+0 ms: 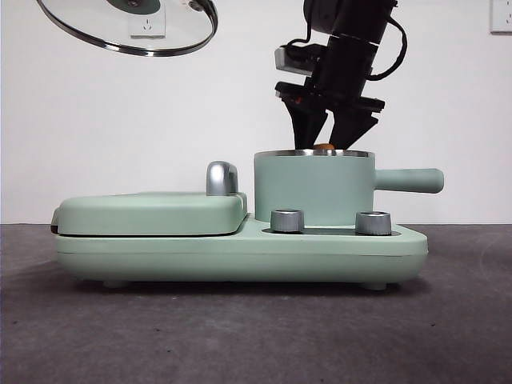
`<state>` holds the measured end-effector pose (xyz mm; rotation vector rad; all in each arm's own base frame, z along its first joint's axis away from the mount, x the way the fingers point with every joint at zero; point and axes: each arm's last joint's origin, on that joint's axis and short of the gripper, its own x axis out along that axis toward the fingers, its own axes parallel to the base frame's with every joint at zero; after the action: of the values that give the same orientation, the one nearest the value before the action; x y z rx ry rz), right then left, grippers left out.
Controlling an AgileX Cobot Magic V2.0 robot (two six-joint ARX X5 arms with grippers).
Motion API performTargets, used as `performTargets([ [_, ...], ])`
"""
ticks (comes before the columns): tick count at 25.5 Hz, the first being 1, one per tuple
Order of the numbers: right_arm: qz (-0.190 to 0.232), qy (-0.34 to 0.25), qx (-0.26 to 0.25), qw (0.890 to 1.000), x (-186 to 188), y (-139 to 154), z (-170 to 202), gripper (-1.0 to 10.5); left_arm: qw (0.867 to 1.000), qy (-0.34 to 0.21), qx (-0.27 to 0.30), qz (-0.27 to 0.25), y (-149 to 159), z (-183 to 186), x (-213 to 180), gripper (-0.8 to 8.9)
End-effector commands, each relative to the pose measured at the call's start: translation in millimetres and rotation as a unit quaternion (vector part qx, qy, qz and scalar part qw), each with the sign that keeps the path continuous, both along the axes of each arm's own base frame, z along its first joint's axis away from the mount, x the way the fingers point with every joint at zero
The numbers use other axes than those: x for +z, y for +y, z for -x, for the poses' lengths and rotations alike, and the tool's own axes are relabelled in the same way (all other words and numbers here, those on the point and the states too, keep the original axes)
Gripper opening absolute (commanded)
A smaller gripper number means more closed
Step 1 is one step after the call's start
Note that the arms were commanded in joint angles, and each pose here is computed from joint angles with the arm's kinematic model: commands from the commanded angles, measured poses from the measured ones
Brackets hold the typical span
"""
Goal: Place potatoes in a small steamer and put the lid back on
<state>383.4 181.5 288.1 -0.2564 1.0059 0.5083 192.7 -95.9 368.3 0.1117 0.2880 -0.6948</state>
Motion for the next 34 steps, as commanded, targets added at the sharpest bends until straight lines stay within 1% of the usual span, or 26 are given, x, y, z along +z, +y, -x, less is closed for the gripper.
performTargets([
  [1,0.011,0.015,0.005,1.000,-11.2,5.1,-6.4,2.2,1.000,-0.024,-0.004,0.010,-0.3,1.7,8.8,0.12],
  [3,0.011,0.020,0.006,1.000,-12.2,5.1,-6.2,2.2,1.000,-0.024,-0.004,0.010,-0.2,1.7,8.8,0.12],
  [4,0.011,0.018,0.006,1.000,-12.1,5.3,-6.4,2.3,1.000,-0.024,-0.004,0.010,-0.3,1.7,8.8,0.12],
  [6,0.011,0.020,0.006,1.000,-12.2,5.2,-6.1,3.8,1.000,-0.024,-0.004,0.010,-0.3,1.7,8.8,0.12],
  [8,0.009,0.017,0.006,1.000,-8.8,4.6,-4.8,4.0,1.000,-0.024,-0.004,0.010,-0.3,1.7,8.8,0.12],
  [11,-0.006,-0.016,0.005,1.000,20.3,-1.1,7.3,4.0,1.000,-0.024,-0.004,0.010,-0.3,1.7,8.8,0.12],
  [15,-0.044,-0.086,0.007,0.995,83.7,-18.1,44.8,3.9,1.000,-0.024,-0.004,0.010,-0.3,1.7,8.8,0.12],
  [16,-0.052,-0.088,0.012,0.995,93.6,-22.3,55.5,3.9,1.000,-0.024,-0.004,0.010,-0.3,1.7,8.8,0.12],
  [18,-0.055,-0.090,0.015,0.994,102.7,-30.5,76.8,3.9,1.000,-0.025,-0.004,0.010,-0.4,1.6,9.0,0.12],
  [21,-0.067,-0.115,0.015,0.991,103.9,-45.0,107.2,3.9,1.000,-0.024,-0.005,0.010,-0.6,1.5,8.9,0.12],
  [24,-0.095,-0.152,0.005,0.984,96.3,-62.0,142.5,3.9,1.000,-0.024,-0.008,0.011,-0.8,1.6,8.9,0.12],
  [27,-0.112,-0.174,-0.002,0.978,89.0,-74.6,168.6,3.7,0.999,-0.022,-0.022,0.015,-1.8,1.7,8.7,0.12],
  [30,-0.123,-0.187,-0.006,0.975,79.8,-87.1,194.4,3.5,0.999,-0.018,-0.028,0.014,-4.0,0.5,7.3,0.12],
  [34,-0.143,-0.179,-0.036,0.973,64.4,-102.5,225.6,3.5,0.999,-0.011,-0.039,0.011,-11.0,-4.2,2.9,0.12],
])
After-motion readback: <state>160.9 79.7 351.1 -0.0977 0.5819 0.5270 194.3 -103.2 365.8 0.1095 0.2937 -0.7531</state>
